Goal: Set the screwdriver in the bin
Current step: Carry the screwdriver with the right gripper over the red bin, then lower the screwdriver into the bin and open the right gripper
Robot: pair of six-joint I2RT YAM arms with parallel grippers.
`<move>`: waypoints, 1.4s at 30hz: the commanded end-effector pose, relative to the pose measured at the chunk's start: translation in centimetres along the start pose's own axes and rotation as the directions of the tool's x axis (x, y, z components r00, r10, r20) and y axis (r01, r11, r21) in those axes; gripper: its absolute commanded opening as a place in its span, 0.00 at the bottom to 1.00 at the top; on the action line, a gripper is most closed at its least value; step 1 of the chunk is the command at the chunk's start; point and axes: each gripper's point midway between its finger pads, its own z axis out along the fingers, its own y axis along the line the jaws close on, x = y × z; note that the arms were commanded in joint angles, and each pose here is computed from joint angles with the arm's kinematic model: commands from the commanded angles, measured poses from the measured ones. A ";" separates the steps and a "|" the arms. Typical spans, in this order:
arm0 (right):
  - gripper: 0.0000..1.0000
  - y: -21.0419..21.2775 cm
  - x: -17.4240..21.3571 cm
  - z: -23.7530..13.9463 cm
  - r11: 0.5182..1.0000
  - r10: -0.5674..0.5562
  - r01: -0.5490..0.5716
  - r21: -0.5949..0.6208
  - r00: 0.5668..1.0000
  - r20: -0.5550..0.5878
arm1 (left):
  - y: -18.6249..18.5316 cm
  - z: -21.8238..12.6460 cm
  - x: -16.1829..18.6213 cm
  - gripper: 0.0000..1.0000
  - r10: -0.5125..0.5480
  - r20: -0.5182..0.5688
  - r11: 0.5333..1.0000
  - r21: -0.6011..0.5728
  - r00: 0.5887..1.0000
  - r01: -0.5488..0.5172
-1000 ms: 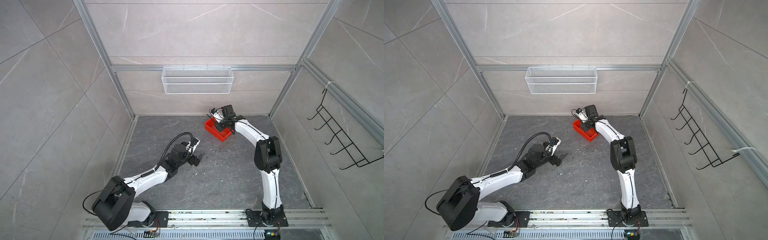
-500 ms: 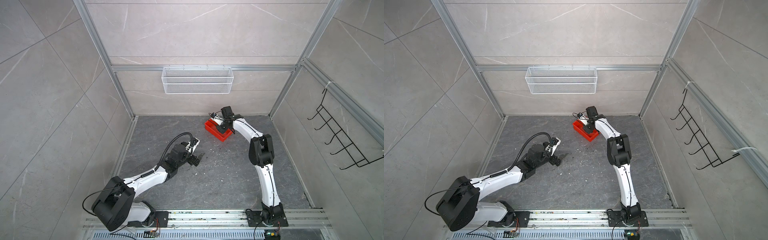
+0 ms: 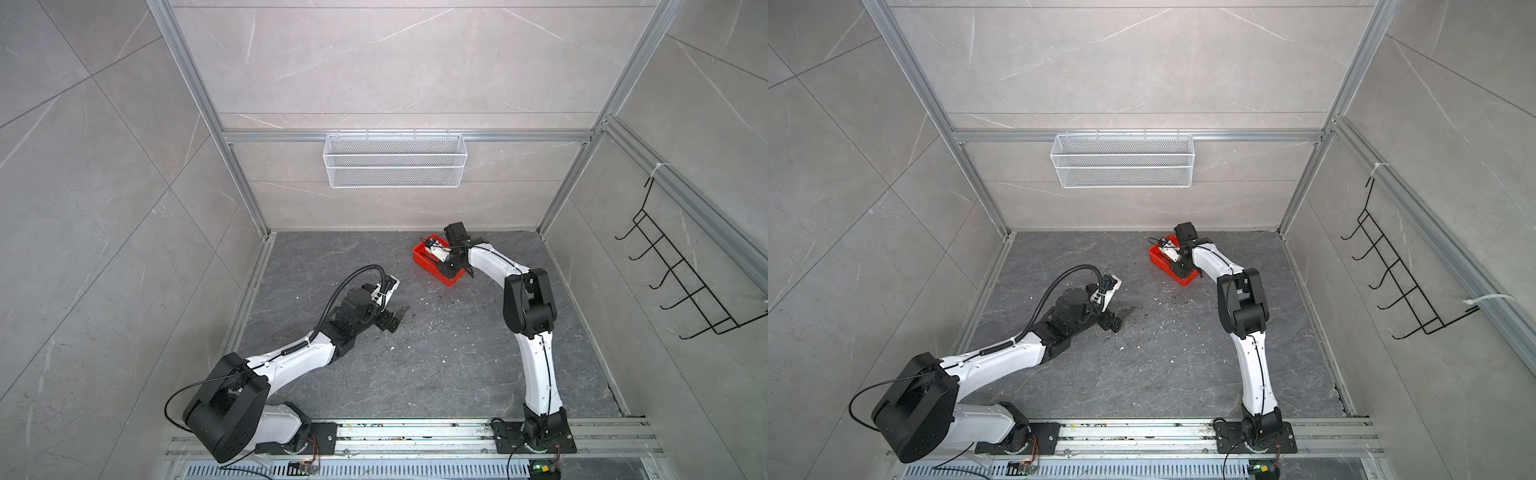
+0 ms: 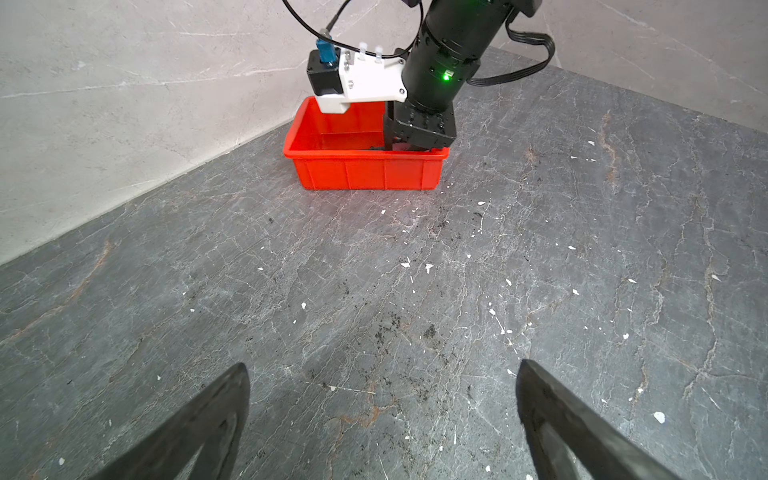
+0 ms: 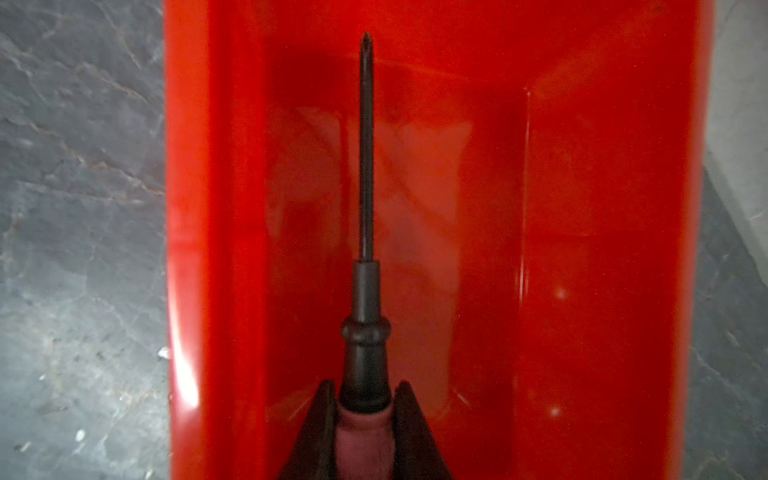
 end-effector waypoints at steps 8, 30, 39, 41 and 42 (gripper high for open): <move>0.24 -2.3 -1.7 -1.5 0.997 0.027 -0.032 0.069 0.996 0.080 | 0.8 -1.9 -1.9 1.00 0.078 0.047 0.996 -0.054 0.996 -0.075; 0.99 -3.7 -1.0 -15.0 0.931 0.221 -0.324 0.165 0.864 0.452 | 5.7 -5.4 0.6 1.00 0.037 0.039 0.981 -0.189 0.999 -0.029; 0.99 -1.0 4.7 -20.5 0.845 0.316 -0.510 0.160 0.718 0.620 | 14.9 -7.8 3.9 1.00 -0.093 0.077 0.866 -0.485 0.993 0.119; 0.99 0.1 6.3 -20.6 0.840 0.322 -0.518 0.162 0.716 0.619 | 16.7 -8.8 5.1 1.00 -0.119 0.072 0.818 -0.559 0.990 0.138; 0.99 0.4 7.2 -20.5 0.832 0.329 -0.529 0.168 0.715 0.617 | 17.4 -9.2 5.6 1.00 -0.125 0.068 0.797 -0.587 0.990 0.141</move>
